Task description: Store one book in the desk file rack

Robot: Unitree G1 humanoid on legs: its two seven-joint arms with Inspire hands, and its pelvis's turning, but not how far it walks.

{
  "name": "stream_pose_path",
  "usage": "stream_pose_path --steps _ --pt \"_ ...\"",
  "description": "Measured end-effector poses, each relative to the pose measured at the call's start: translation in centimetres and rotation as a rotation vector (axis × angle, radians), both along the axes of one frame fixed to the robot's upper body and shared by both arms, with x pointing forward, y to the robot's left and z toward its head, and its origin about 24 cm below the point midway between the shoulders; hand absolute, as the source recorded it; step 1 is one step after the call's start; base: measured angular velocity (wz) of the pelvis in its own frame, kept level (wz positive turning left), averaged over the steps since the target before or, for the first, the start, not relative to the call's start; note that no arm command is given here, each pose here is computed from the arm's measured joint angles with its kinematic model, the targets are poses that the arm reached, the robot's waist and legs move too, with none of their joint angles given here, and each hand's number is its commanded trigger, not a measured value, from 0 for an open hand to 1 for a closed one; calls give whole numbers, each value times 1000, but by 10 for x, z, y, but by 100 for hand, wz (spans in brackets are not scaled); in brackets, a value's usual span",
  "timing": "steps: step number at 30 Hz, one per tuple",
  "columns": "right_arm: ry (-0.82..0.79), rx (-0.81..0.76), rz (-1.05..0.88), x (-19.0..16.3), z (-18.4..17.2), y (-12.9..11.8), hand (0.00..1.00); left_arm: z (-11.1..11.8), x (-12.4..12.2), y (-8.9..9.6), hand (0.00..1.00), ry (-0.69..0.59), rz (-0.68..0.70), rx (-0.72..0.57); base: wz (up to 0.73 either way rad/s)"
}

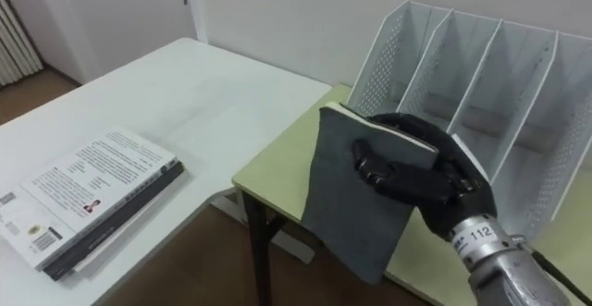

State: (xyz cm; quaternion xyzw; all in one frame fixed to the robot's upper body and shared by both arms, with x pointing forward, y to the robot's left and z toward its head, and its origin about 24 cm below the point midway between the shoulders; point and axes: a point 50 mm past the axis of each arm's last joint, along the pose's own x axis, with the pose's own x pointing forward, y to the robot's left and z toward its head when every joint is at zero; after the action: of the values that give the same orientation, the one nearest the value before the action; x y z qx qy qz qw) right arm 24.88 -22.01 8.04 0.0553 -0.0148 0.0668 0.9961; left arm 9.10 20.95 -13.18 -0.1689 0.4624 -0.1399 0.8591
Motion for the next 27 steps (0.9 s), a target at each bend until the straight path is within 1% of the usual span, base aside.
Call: stream_pose_path --steps 3,5,7,14,22,27 --pt "-71 -43 -77 4 16 0 100 -8 -12 2 0 56 25 23 -1" --pt "-158 -134 -137 5 35 1 100 -14 -21 2 0 82 75 25 0" --pt "-227 -162 -177 10 51 2 100 -17 -26 4 0 100 93 39 -4" --pt "-431 -150 -373 10 92 -10 100 -25 -49 14 0 194 181 135 0" --pt "-493 -243 -592 6 99 -23 100 -29 -58 14 0 235 214 174 6" --pt "-559 -178 -778 4 116 -38 100 -30 -62 15 0 243 260 186 4"
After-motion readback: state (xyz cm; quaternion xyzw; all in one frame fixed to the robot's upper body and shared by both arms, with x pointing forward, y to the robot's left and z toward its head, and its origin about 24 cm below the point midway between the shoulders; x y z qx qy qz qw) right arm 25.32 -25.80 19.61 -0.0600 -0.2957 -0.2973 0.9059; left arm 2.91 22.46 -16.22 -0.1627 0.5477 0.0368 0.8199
